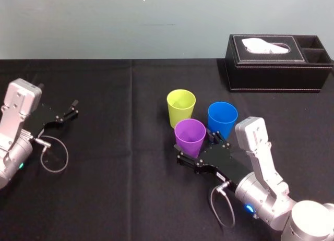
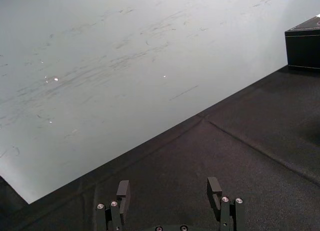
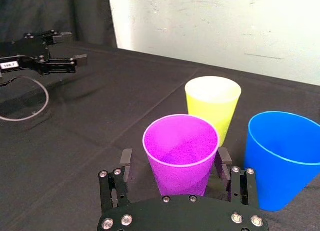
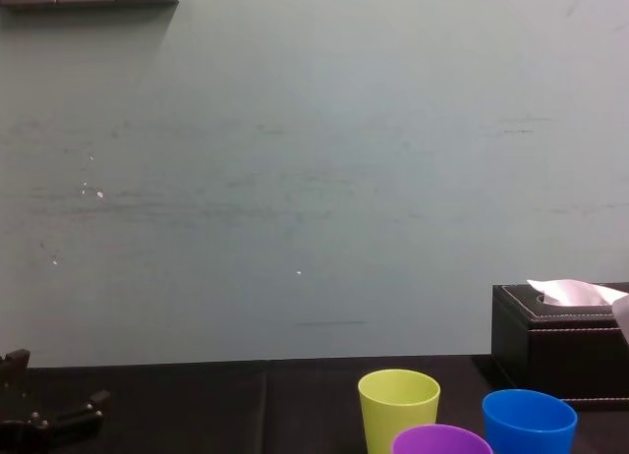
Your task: Stack the three plastic cups sequentially using one hand.
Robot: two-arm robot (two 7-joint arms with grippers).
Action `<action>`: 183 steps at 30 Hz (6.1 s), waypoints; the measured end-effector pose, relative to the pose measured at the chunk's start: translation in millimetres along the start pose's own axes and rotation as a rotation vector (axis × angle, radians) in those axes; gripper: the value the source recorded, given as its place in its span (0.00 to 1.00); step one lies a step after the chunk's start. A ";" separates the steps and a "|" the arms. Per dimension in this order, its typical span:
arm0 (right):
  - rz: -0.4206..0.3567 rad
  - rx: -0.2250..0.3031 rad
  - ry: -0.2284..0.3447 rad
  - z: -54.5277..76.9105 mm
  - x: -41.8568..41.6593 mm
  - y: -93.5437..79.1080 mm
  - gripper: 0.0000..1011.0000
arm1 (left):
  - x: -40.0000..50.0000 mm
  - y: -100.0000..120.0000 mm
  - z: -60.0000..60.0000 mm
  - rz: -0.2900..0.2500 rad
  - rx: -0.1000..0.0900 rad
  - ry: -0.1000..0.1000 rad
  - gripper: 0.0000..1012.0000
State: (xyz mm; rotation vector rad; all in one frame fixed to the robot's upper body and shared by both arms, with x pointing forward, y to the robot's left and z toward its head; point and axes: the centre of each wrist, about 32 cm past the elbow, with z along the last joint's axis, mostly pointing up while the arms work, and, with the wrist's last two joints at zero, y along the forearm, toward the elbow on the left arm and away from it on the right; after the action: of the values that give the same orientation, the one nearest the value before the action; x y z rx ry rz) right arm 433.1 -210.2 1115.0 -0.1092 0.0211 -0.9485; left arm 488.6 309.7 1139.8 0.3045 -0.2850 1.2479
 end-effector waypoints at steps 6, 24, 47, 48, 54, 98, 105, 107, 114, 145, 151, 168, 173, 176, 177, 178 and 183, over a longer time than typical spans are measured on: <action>-0.022 0.005 -0.001 -0.8 -0.9 0.2 0.99 | 0.0 0.0 0.0 0.000 0.000 0.000 1.00; -0.035 0.003 -0.011 -2.7 -5.3 5.6 0.99 | 0.0 0.0 0.0 0.000 0.000 0.000 1.00; -0.034 0.000 -0.019 -3.8 -7.7 9.6 0.92 | 0.0 0.0 0.0 0.000 0.000 0.000 1.00; -0.034 0.000 -0.018 -3.8 -7.7 9.6 0.91 | 0.0 0.0 0.0 0.000 0.000 0.000 1.00; -0.034 0.000 -0.018 -3.8 -7.7 9.4 0.77 | 0.0 0.0 0.0 0.000 0.000 0.000 1.00; 0.041 0.059 0.031 100.8 22.9 11.5 0.73 | 0.0 0.0 0.0 0.000 0.000 0.000 1.00; 0.026 0.053 0.015 107.1 18.3 34.2 0.73 | 0.0 0.0 0.0 0.000 0.000 0.000 1.00; 0.014 0.049 0.008 107.6 16.4 43.6 0.73 | 0.0 0.0 0.0 0.000 0.000 0.000 1.00; -0.020 0.038 0.006 102.9 16.1 58.4 0.73 | 0.0 0.0 0.0 0.000 0.000 0.000 1.00; -0.091 0.010 -0.007 74.7 24.8 80.4 0.73 | 0.0 0.0 0.0 0.000 0.000 0.000 1.00; -0.094 0.002 -0.009 71.3 24.6 81.9 0.73 | 0.0 0.0 0.0 0.000 0.000 0.000 1.00; -0.101 -0.013 -0.017 62.8 22.4 81.6 0.73 | 0.0 0.0 0.0 0.000 0.000 0.000 1.00; -0.101 -0.018 -0.016 60.7 21.8 81.0 0.73 | 0.0 0.0 0.0 0.000 0.000 0.000 1.00; -0.101 -0.018 -0.016 60.7 21.8 81.0 0.73 | 0.0 0.0 0.0 0.000 0.000 0.000 1.00; -0.101 -0.018 -0.016 60.7 21.8 81.0 0.73 | 0.0 0.0 0.0 0.000 0.000 0.000 1.00; -0.101 -0.018 -0.016 60.7 21.8 81.0 0.73 | 0.0 0.0 0.0 0.000 0.000 0.000 1.00; -0.101 -0.019 -0.016 60.8 21.9 81.0 0.77 | 0.0 0.0 0.0 0.000 0.000 0.000 1.00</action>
State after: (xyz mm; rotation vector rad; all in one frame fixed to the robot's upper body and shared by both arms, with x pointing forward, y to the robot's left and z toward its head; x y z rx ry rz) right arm 515.4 -176.1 1167.8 -0.1362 0.0101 -1.0482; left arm 488.6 309.6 1139.8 0.3044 -0.2850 1.2479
